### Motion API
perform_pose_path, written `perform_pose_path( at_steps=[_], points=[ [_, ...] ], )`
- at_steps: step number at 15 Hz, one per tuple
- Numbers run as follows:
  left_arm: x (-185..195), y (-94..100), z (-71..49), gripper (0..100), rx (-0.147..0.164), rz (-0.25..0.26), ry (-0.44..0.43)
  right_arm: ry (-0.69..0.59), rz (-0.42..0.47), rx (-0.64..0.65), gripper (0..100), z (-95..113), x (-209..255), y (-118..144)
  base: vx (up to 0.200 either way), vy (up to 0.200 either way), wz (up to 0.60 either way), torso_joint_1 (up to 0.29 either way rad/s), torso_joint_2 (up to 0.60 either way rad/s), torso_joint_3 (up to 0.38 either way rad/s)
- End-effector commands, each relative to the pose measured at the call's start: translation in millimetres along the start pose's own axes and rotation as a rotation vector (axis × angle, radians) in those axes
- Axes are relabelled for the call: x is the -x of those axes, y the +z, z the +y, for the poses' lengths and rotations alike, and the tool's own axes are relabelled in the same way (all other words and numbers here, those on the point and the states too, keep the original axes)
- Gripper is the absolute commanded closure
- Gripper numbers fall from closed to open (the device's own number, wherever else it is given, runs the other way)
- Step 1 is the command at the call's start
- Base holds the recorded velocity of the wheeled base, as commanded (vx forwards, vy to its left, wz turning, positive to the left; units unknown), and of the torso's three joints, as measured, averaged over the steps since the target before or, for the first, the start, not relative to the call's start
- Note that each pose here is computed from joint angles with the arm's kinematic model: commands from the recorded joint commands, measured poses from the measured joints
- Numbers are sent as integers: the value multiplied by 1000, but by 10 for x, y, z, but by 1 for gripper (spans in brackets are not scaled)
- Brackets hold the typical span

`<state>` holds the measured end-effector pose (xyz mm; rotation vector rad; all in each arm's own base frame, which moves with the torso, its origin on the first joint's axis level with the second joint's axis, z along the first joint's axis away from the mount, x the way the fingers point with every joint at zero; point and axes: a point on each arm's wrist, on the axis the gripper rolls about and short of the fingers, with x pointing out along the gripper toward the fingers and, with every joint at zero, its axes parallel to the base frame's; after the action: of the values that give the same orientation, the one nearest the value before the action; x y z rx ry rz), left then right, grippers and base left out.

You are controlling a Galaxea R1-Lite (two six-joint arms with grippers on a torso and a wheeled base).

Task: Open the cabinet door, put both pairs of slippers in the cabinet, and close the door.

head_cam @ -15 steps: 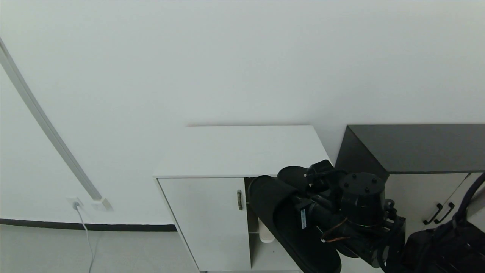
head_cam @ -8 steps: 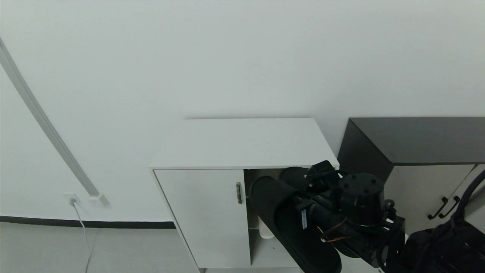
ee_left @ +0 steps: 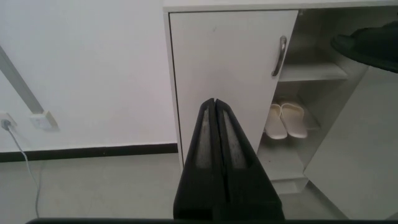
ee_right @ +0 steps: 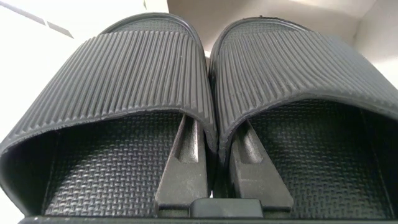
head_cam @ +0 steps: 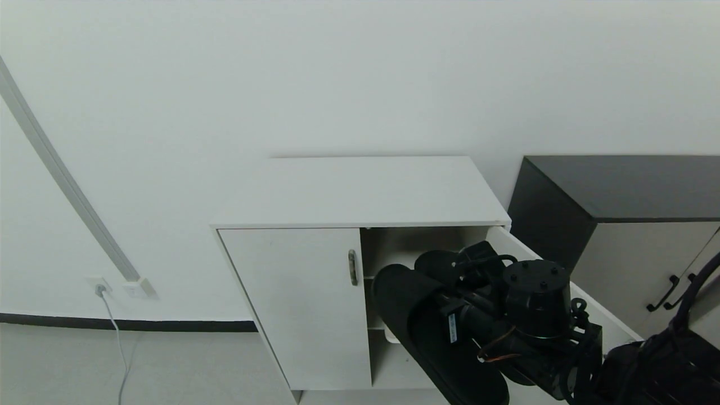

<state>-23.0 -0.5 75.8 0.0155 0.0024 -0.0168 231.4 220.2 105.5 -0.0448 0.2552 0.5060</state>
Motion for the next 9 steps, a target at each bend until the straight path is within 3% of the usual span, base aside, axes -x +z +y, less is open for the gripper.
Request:
perform_pose_path(
  at_steps=[1, 9],
  points=[
    [0, -1, 0, 100, 0, 1, 0, 1, 1, 0, 100, 3, -5, -4, 0, 0, 0, -232, 564, 334],
    [0, -1, 0, 100, 0, 1, 0, 3, 8, 6, 100, 9, 3, -27, 0, 0, 0, -206, 527, 321]
  ],
)
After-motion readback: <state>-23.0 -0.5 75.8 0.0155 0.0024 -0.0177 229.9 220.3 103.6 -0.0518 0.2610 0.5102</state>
